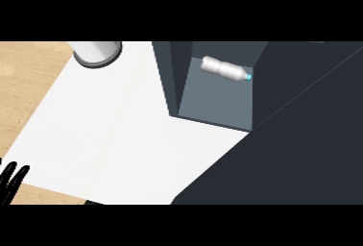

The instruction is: Pick up the bottled water, place it into the cabinet and close the cabinet

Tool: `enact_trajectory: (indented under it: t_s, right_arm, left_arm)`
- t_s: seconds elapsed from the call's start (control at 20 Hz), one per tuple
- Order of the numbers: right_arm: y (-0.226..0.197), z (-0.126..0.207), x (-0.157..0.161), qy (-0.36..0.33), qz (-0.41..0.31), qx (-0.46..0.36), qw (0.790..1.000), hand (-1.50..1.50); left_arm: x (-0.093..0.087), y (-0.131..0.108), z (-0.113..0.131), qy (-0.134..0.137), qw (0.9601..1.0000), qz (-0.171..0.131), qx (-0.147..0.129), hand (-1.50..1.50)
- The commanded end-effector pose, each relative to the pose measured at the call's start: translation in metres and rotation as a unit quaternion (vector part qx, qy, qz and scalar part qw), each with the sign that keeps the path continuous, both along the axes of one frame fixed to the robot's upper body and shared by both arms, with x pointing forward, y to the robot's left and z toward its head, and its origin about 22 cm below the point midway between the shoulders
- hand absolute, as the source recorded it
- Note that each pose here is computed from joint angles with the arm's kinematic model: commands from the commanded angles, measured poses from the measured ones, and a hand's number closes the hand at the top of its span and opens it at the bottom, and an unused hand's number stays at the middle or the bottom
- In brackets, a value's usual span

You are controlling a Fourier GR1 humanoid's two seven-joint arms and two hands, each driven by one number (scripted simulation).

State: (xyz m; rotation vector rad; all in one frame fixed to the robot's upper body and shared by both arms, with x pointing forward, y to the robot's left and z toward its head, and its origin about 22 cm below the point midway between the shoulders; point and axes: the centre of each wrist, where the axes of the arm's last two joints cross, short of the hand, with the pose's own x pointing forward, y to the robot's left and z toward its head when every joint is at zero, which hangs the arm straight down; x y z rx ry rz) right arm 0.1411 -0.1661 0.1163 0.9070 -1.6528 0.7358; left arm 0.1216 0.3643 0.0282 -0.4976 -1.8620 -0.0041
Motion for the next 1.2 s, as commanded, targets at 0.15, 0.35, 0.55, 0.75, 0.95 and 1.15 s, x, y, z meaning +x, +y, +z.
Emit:
enact_trajectory:
  t_s: [0.15,0.35,0.55,0.75,0.95,1.15]
  right_arm:
    - [0.02,-0.01,0.071,0.067,-0.12,0.002,0.991,1.5]
    - [0.03,0.001,0.113,0.071,-0.181,0.003,0.981,1.5]
    - [0.04,0.013,0.162,0.079,-0.223,-0.009,0.972,1.5]
    - [0.057,0.03,0.208,0.074,-0.238,-0.038,0.968,1.5]
    - [0.068,0.026,0.229,0.08,-0.248,-0.047,0.964,1.5]
    - [0.061,0.031,0.241,0.084,-0.242,-0.041,0.966,1.5]
  left_arm:
    - [-0.004,0.011,-0.001,0.008,0.9999,0.011,-0.002,-1.5]
    - [-0.005,0.009,0.001,0.008,0.9997,0.003,-0.021,-1.5]
    - [-0.007,0.018,0.001,0.016,0.9997,0.004,-0.016,-1.5]
    - [-0.01,0.011,0.004,0.016,0.9995,0.012,-0.025,-1.5]
    - [-0.004,0.009,0.002,0.006,0.9995,0.01,-0.029,-1.5]
    - [-0.011,0.014,-0.003,0.007,0.9994,0.012,-0.031,-1.5]
